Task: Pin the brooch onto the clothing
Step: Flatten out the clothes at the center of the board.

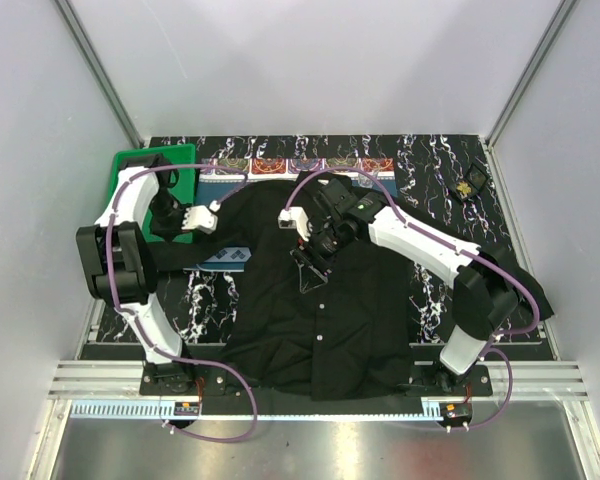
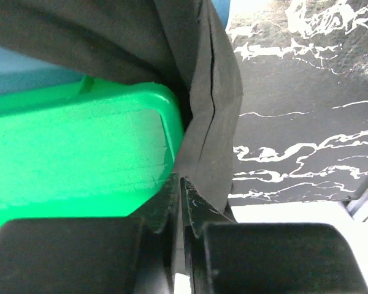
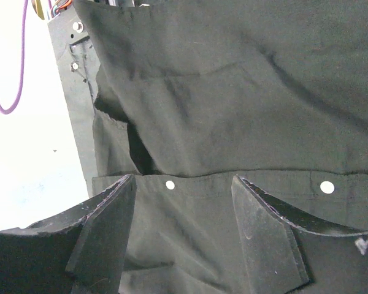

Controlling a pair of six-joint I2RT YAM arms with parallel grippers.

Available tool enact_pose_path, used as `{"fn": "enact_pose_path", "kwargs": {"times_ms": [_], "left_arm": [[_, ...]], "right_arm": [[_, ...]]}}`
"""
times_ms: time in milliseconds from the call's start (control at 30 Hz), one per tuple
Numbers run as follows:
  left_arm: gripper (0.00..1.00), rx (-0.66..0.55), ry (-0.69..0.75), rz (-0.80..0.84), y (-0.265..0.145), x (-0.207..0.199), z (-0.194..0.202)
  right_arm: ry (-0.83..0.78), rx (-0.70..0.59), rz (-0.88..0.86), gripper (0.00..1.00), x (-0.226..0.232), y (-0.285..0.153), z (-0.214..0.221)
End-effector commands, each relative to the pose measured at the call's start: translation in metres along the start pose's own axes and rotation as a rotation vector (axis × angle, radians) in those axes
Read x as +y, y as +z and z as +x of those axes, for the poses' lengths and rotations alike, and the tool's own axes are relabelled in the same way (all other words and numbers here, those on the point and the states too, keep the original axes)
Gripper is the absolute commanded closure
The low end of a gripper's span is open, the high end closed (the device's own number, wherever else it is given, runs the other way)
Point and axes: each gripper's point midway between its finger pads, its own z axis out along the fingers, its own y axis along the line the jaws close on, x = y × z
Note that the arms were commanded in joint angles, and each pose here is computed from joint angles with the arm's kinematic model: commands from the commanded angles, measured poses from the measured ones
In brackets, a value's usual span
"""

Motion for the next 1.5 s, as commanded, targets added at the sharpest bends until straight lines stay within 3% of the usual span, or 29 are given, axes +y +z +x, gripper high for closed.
{"fn": "enact_pose_path", "kwargs": {"times_ms": [0, 200, 233, 333, 400, 567, 867, 967, 1000, 1200, 1267, 1467], "left_arm": [[1.0, 0.005, -0.079, 0.112, -0.033, -0.057, -0.008], [1.0, -0.02, -0.083, 0.175, -0.019, -0.1, -0.016], [0.94, -0.023, -0.093, 0.172, -0.02, -0.1, -0.017], [0.36, -0.063, -0.145, 0.104, -0.027, -0.08, -0.017], [0.28, -0.083, -0.172, 0.069, -0.037, -0.058, -0.011], [0.24, -0.097, -0.081, 0.067, -0.032, -0.03, -0.004], [0.29, -0.007, 0.031, 0.226, 0.0, -0.04, 0.014], [0.43, -0.002, 0.019, 0.238, 0.005, -0.034, 0.016], [0.54, 0.01, 0.015, 0.245, 0.005, -0.034, 0.018], [0.81, 0.025, 0.055, 0.255, 0.001, -0.049, 0.017], [0.97, 0.027, 0.062, 0.253, -0.002, -0.056, 0.015], [1.0, 0.04, -0.059, 0.171, -0.021, -0.056, 0.009]], "right_arm": [[-0.036, -0.048, -0.02, 0.3, 0.012, -0.014, -0.009], [-0.051, -0.048, -0.005, 0.3, 0.012, -0.017, -0.007], [-0.049, -0.049, -0.008, 0.3, 0.013, -0.017, -0.006], [-0.043, -0.045, -0.016, 0.3, 0.015, -0.016, -0.003], [-0.039, -0.044, -0.02, 0.3, 0.016, -0.016, -0.002], [-0.035, -0.033, -0.012, 0.3, 0.014, -0.016, 0.002], [-0.026, -0.019, -0.01, 0.3, 0.01, -0.013, 0.006], [-0.025, -0.018, -0.013, 0.3, 0.009, -0.012, 0.006], [-0.023, -0.015, -0.012, 0.3, 0.009, -0.012, 0.006], [-0.024, -0.012, -0.004, 0.3, 0.007, -0.013, 0.009], [-0.023, -0.011, -0.004, 0.3, 0.006, -0.013, 0.009], [-0.017, -0.01, -0.01, 0.31, 0.008, -0.014, 0.01]]}}
